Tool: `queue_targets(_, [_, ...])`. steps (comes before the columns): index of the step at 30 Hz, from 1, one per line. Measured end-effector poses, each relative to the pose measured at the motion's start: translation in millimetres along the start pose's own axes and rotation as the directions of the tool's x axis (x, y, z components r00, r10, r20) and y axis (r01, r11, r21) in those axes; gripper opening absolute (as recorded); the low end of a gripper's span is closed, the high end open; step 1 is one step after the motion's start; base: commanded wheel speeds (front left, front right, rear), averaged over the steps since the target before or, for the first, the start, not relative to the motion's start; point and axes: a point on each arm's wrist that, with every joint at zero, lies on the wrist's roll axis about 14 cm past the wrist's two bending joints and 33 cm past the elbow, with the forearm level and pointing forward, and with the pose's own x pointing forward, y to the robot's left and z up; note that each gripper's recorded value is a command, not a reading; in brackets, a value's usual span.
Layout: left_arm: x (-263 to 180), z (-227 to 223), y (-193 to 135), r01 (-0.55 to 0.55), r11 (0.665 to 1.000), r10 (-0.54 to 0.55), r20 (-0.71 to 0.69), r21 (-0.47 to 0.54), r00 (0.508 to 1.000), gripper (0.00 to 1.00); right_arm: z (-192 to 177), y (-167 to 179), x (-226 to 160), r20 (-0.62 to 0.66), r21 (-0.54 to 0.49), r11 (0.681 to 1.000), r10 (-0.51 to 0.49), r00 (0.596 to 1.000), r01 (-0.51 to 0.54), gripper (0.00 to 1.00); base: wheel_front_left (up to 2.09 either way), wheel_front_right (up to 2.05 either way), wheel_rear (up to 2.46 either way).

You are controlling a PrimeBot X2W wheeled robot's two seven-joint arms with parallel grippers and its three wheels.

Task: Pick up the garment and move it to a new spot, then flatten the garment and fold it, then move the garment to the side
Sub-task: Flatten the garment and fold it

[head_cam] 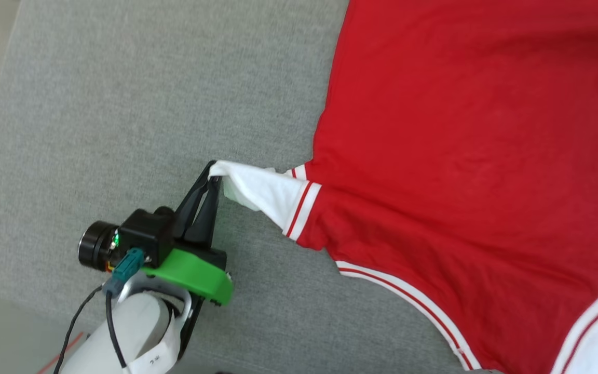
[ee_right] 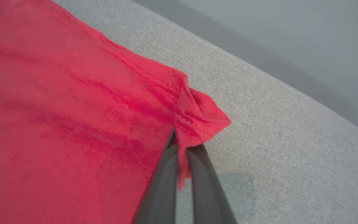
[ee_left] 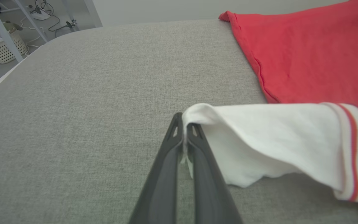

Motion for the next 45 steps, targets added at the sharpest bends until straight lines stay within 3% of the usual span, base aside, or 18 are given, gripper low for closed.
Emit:
queue_targets(5, [-16,7,1,-0.01,1.0,0.01,0.016,-0.015,1.0,0.0,-19,1,-53,0.031,-0.041,0.999,0.004,0.999,-0.003,0.0,0.0,0.0,0.0])
queue_targets(10, [-25,9,-4,0.003,1.0,-0.003,0.021,-0.017,1.0,0.0,-64,-5,-106,0.011,-0.027,0.999,-0.02,1.0,0.02,0.0,0.0,0.0,0.0])
queue_targets(19, [-26,19,-25,0.069,0.997,-0.068,0.056,-0.019,0.996,0.0,-175,2,-173,-0.092,0.151,0.986,-0.057,0.994,0.07,0.0,0.0,0.0,0.0])
queue_targets(25, [-25,33,-38,0.112,0.994,-0.11,0.096,-0.014,0.989,0.0,-259,43,-198,-0.2,0.335,0.94,0.002,0.98,0.066,0.0,0.0,0.0,0.0])
queue_targets(30, [-25,34,-39,0.114,0.993,-0.112,0.098,-0.014,0.989,0.0,-295,72,-200,-0.258,0.424,0.904,0.058,0.964,0.059,0.0,0.0,0.0,0.0])
queue_targets(31, [-25,33,-39,0.113,0.994,-0.111,0.097,-0.014,0.989,0.0,-290,68,-199,-0.237,0.425,0.903,0.04,0.971,0.067,0.45,0.0,0.0,0.0])
queue_targets(32, [-25,33,-39,0.11,0.994,-0.108,0.096,-0.014,0.989,0.0,-283,62,-199,-0.211,0.425,0.902,0.018,0.977,0.075,1.0,0.0,0.0,0.0])
queue_targets(36, [-26,34,-38,0.104,0.994,-0.102,0.099,-0.016,0.99,0.0,-249,41,-200,-0.119,0.396,0.914,-0.046,0.992,0.09,1.0,0.0,0.0,0.0])
queue_targets(39, [-26,35,-39,0.103,0.994,-0.101,0.1,-0.021,0.99,0.0,-202,22,-200,-0.001,0.351,0.932,-0.097,0.995,0.092,1.0,0.0,0.0,0.0])
queue_targets(45, [-22,35,-40,0.106,0.994,-0.103,0.102,-0.022,0.989,0.0,-114,7,-191,0.135,0.18,0.98,-0.107,0.985,0.082,1.0,0.0,0.0,0.0])
